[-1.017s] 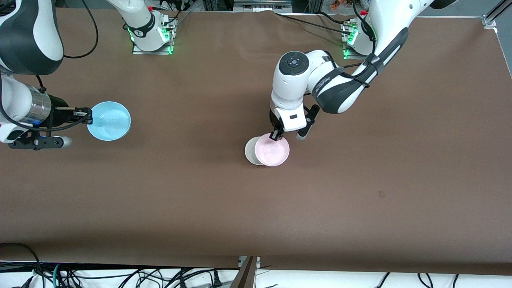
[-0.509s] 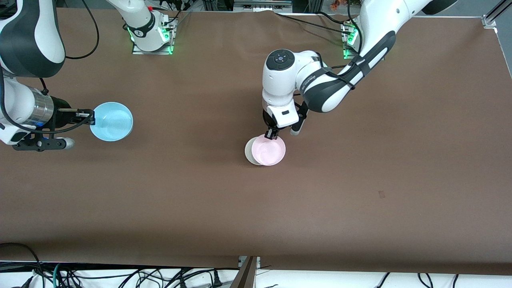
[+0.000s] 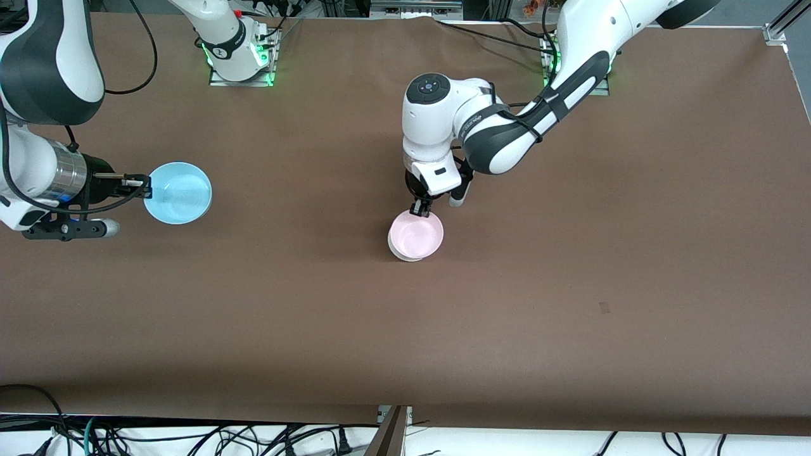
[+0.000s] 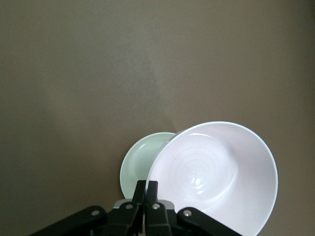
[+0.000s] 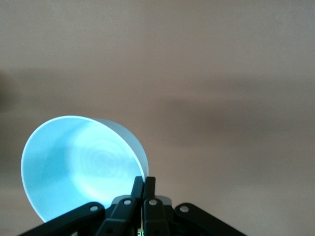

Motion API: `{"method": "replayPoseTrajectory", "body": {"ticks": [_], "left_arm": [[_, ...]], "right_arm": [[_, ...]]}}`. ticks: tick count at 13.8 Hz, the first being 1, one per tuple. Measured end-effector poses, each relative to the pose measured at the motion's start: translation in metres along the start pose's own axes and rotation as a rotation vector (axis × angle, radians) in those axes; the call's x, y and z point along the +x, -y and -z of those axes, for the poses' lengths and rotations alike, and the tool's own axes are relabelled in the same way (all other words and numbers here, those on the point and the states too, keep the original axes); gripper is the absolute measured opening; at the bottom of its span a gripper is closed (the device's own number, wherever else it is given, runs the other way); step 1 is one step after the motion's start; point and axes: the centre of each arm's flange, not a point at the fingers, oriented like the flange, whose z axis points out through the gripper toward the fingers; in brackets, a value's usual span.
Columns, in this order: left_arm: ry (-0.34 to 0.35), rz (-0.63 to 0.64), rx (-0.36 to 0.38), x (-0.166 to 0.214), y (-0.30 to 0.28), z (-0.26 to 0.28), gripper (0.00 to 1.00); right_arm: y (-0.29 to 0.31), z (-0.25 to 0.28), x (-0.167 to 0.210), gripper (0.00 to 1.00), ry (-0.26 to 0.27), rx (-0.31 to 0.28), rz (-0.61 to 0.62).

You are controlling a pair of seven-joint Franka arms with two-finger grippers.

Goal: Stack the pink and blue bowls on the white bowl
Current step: 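Lower the pink bowl into the white bowl with the left gripper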

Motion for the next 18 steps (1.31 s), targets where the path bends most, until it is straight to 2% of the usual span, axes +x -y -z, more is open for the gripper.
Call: {"method": "replayPoseTrajectory", "body": {"ticks": [6,18], "left_arm": [[-0.023,0.019,-0.041,-0.013,0.005,0.002,0.03],[-0.045,0.046,0.002,-0.025,0.024,-0.052,0.03]], "right_arm": [[0.000,-0.004,0.002,0.02,0.007,0.000,0.000],[0.000,-0.010,0.006,0.02,0.018,-0.001,-0.001]]}}
